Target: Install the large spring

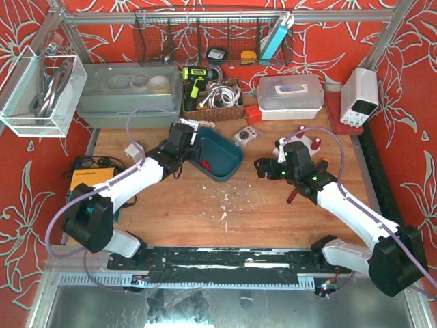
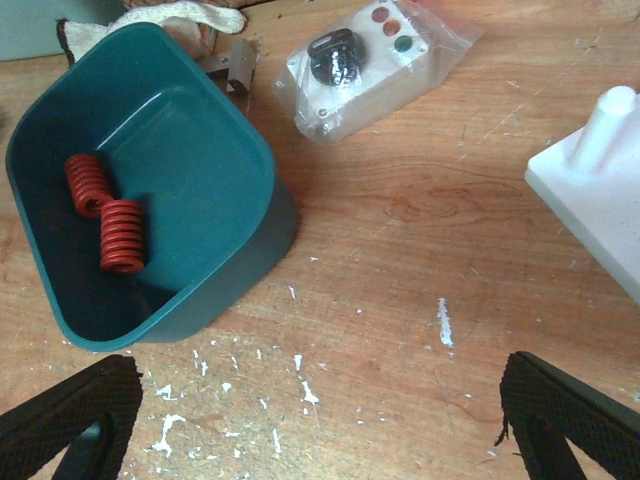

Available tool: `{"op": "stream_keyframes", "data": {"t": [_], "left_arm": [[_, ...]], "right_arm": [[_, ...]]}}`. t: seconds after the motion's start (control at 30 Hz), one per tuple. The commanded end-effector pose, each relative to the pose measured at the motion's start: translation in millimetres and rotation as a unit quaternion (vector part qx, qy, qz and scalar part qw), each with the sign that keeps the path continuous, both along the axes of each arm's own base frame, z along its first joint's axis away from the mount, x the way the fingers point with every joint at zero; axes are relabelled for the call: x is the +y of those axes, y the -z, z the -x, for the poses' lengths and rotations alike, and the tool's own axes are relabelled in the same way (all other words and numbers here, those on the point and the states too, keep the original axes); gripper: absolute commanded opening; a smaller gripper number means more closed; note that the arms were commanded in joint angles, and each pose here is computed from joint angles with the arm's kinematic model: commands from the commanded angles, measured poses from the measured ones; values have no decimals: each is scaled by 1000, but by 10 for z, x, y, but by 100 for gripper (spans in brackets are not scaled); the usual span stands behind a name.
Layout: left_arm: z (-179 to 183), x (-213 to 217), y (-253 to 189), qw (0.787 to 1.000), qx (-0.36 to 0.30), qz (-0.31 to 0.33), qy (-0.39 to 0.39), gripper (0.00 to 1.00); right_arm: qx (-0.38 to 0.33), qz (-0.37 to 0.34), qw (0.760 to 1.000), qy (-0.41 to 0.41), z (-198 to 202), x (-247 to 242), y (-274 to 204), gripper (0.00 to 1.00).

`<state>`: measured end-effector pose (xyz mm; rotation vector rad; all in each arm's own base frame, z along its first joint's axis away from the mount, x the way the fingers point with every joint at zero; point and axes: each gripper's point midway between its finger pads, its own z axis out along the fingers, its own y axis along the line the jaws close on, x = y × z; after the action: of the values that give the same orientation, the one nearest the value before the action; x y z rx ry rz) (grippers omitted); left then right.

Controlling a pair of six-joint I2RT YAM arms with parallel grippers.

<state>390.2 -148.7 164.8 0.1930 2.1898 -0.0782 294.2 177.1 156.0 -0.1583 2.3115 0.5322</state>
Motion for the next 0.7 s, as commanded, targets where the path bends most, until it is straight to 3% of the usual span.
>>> {"op": "stream_keyframes", "data": {"t": [0.0, 0.37, 0.5, 0.67], "left_arm": [[-3, 44, 99, 996, 69, -51, 25, 57], [-231, -119, 227, 982, 136, -101, 77, 53], [-282, -105, 461, 976, 160, -124, 86, 52], [-319, -183, 960, 955, 239, -139, 104, 49]], "right_arm": [[-21, -20, 1000, 1, -53, 88, -89, 99], [-33, 17, 999, -4, -65, 96, -110, 99], [-32, 21, 999, -3, -61, 92, -65, 99], [-9, 21, 1000, -11, -60, 155, 88, 99]]}}
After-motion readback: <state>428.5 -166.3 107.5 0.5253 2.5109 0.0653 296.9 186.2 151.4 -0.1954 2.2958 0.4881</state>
